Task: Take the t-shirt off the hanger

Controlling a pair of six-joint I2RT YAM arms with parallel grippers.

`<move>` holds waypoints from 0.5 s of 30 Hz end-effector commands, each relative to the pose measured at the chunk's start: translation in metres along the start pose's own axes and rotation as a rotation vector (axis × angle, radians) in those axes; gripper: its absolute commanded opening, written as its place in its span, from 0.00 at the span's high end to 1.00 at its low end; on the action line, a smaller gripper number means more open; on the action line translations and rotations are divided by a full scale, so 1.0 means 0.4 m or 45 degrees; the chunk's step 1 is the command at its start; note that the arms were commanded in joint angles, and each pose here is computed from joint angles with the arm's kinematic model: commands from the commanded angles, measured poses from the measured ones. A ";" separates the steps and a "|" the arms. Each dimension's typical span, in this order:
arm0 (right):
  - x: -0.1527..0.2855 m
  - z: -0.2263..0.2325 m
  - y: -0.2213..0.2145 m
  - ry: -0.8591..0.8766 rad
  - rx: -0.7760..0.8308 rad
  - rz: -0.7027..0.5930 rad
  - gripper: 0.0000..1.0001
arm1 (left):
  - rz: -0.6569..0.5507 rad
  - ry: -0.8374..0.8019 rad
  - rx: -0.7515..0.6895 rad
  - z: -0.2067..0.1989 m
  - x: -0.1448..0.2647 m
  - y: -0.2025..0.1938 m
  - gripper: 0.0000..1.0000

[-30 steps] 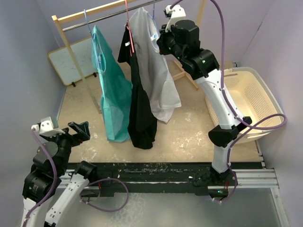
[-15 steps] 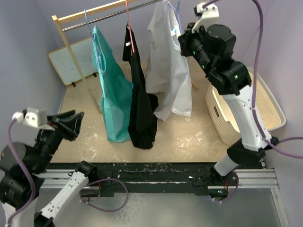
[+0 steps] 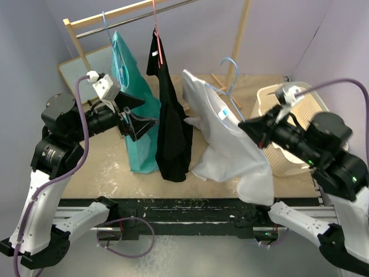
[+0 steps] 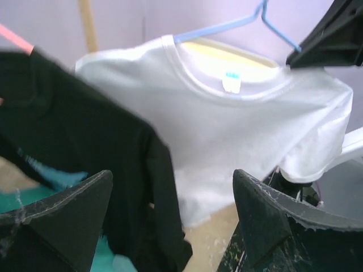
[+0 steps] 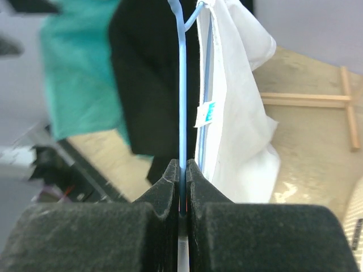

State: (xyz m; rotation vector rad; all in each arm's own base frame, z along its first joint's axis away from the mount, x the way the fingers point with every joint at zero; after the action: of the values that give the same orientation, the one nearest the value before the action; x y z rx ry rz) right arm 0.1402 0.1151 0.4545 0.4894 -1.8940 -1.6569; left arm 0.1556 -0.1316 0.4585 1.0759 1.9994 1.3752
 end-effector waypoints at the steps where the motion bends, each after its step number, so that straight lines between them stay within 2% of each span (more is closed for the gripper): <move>1: 0.087 0.075 -0.014 0.334 -0.010 -0.076 1.00 | -0.206 -0.372 -0.201 -0.096 -0.005 0.113 0.10; 4: 0.113 0.085 -0.045 0.359 -0.033 -0.054 1.00 | -0.261 -0.504 -0.208 -0.118 -0.023 0.146 0.10; 8: 0.111 0.096 -0.078 0.395 -0.062 -0.034 1.00 | -0.243 -0.645 -0.179 -0.136 -0.058 0.175 0.10; 11: 0.095 0.101 -0.083 0.419 -0.072 -0.022 1.00 | -0.205 -0.661 -0.188 -0.142 -0.093 0.172 0.10; 15: 0.081 0.104 -0.070 0.449 -0.068 -0.036 1.00 | -0.080 -0.638 -0.225 -0.155 -0.143 0.136 0.12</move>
State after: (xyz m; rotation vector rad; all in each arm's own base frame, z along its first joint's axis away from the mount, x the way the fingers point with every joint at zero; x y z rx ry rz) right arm 0.0833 0.1130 0.4123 0.6151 -1.6267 -1.5037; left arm 0.1691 -0.1897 0.5232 1.1247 1.6117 1.0407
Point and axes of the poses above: each gripper's point midway between its finger pads, its own x axis back along the fingers, its own z axis along the line the jaws close on, y = z × x, the point moved 7 cm from there along x, back along the fingers, and after that the axes turned 14 degrees about x, right-handed, at the moved point
